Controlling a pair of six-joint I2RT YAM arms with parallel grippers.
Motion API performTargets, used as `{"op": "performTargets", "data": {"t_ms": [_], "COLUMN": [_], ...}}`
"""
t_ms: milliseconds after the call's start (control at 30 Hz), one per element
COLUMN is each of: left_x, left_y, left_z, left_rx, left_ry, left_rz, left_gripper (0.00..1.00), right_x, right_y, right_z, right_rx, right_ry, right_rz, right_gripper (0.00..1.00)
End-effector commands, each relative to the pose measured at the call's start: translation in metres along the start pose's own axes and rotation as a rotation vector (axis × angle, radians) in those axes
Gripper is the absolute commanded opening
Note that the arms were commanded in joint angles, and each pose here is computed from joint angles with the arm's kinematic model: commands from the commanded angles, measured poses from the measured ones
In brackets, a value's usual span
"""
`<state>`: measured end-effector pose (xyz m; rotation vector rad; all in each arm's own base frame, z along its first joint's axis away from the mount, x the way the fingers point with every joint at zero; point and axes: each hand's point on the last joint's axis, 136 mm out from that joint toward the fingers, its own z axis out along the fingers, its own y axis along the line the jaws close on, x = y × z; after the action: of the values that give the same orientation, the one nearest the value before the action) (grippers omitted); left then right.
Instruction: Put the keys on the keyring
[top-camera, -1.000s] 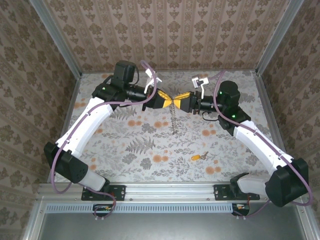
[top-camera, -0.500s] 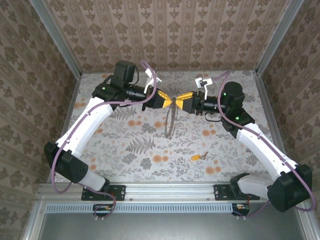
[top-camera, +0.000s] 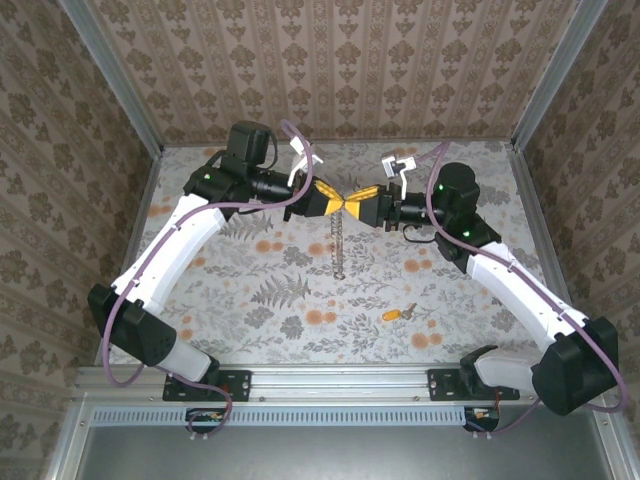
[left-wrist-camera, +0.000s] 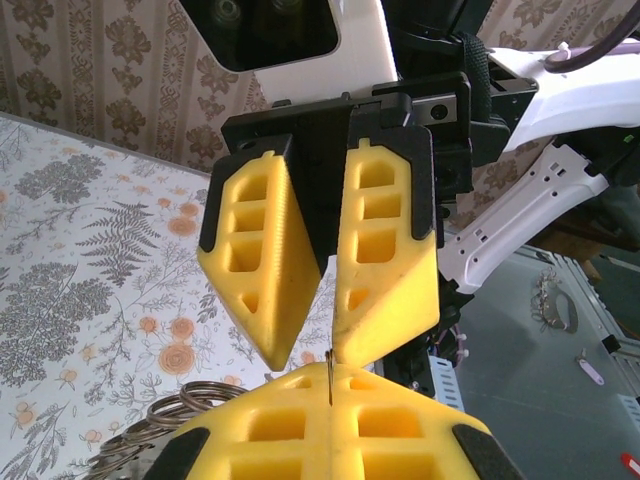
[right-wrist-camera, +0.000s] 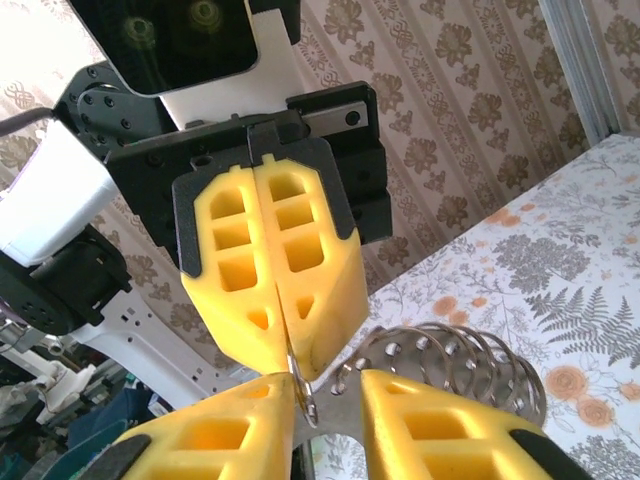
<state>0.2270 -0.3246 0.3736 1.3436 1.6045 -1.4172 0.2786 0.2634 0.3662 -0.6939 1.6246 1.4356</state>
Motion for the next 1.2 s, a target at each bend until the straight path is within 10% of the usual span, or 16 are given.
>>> {"op": "performTargets", "data": {"t_ms": [0,467,600,767,1167], "left_x": [-0.008,-0.013,-0.021,-0.028,-0.048], "left_y": [-0.006,-0.002,0.004,0.006,0.020], "left_z": [-0.002,-0.003,-0.013,-0.029,-0.039], "left_rx": [0.041,0.013,-0.069,-0.166,-0.278], "left_ry": [-0.015,-0.028,-0.068,-0.133,-0.372], "left_rz": [0.042,0.033,0.040,0.032,-0.072], "left_gripper": [0.00,0.00,0.34,0.51,0.33], "right_x": [-0.015,-0.010,-0.017,-0.033,-0.080], "right_y": [0.013,0.012,0.006,0.012,0.035], "right_z": [0.005,0.007,0.002,-0.004,-0.020], "right_rx": [-0.046,-0.047,0.005,0.003,-0.008], "right_ry": [-0.019,-0.008,-0.059,-0.128,-0.381], "right_rz": [-0.045,-0.048,-0.071,-0.103,-0.185], "right_gripper": [0.23,0.00,0.00,0.00,0.00]}}
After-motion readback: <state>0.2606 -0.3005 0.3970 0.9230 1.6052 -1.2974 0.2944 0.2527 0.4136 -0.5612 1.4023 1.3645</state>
